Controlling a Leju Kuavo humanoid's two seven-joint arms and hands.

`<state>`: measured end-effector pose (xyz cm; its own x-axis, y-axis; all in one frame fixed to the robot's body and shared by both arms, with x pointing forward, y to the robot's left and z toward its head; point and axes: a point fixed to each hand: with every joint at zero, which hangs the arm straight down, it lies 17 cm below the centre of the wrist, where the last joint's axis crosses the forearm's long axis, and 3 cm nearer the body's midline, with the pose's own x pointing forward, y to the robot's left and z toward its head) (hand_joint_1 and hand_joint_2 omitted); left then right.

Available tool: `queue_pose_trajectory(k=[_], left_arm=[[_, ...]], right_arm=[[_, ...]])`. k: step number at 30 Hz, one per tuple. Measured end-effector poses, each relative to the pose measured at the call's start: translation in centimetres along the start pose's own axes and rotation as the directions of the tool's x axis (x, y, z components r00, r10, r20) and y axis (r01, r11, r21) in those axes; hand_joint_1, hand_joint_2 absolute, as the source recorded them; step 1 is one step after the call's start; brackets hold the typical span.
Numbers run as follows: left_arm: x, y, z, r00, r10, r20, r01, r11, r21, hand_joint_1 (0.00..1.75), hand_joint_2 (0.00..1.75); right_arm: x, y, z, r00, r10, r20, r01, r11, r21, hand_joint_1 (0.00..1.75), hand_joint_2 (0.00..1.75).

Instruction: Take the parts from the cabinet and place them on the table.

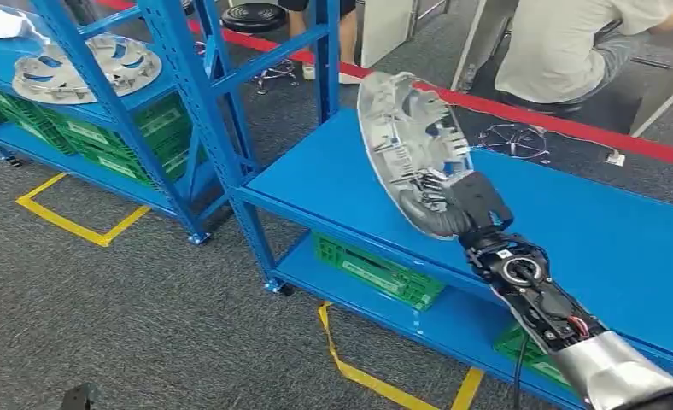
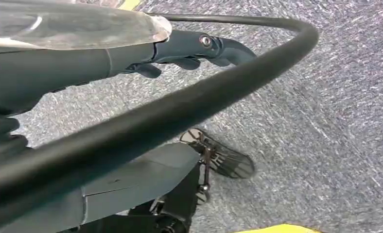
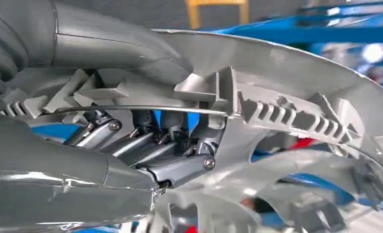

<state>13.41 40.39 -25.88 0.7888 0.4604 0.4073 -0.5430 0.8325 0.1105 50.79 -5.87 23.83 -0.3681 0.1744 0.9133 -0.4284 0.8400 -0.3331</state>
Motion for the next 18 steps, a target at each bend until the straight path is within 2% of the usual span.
queue_pose_trajectory(k=[3,5,9,12,18], left_arm=[[0.0,0.0,0.0,1.0,0.0,0.0,0.0,1.0,0.002,0.0,1.75],[0.0,0.1,0.0,1.0,0.004,-0.001,-0.004,1.0,0.007,0.0,1.75],[0.0,0.3,-0.1,1.0,0.013,-0.002,-0.013,1.0,0.022,0.0,1.75],[0.0,0.4,-0.1,1.0,0.021,-0.003,-0.021,0.999,0.026,0.0,1.75],[-0.1,0.2,-0.1,1.0,0.028,-0.007,-0.028,0.999,0.027,0.0,1.75]], right_arm=[[1.8,0.3,0.3,0.997,-0.05,0.052,0.05,0.999,0.003,1.75,1.75],[3.5,0.8,0.8,0.983,-0.144,0.111,0.141,0.99,0.026,1.75,1.75],[7.6,2.1,2.1,0.918,-0.32,0.236,0.3,0.947,0.115,1.75,1.75],[9.3,3.5,2.9,0.889,-0.358,0.284,0.32,0.931,0.173,1.75,1.75],[11.5,6.8,4.1,0.87,-0.377,0.319,0.31,0.92,0.241,1.75,1.75]])
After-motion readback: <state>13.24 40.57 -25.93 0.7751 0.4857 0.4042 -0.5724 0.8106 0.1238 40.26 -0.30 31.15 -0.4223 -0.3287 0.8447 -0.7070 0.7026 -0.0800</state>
